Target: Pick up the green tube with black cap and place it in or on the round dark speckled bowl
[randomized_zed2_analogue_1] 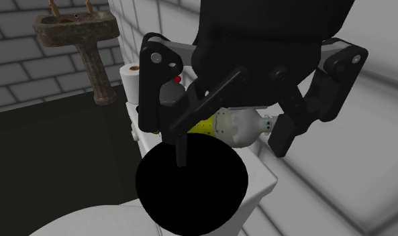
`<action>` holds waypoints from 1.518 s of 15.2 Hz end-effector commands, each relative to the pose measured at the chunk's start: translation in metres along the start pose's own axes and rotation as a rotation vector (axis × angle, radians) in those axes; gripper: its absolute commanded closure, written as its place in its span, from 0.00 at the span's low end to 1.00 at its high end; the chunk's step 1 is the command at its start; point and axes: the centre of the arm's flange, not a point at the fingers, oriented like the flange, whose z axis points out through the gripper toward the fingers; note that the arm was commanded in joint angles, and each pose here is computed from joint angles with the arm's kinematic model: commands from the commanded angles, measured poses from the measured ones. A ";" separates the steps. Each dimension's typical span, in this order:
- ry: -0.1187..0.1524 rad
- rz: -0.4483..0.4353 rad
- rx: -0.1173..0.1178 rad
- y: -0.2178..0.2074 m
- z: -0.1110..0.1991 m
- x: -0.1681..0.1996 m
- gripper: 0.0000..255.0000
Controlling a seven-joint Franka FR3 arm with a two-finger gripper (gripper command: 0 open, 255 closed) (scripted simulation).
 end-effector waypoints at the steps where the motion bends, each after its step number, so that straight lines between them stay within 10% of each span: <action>1: 0.000 0.000 0.000 0.000 0.000 0.000 0.00; 23: -0.012 -0.279 -0.007 -0.058 0.140 0.249 0.00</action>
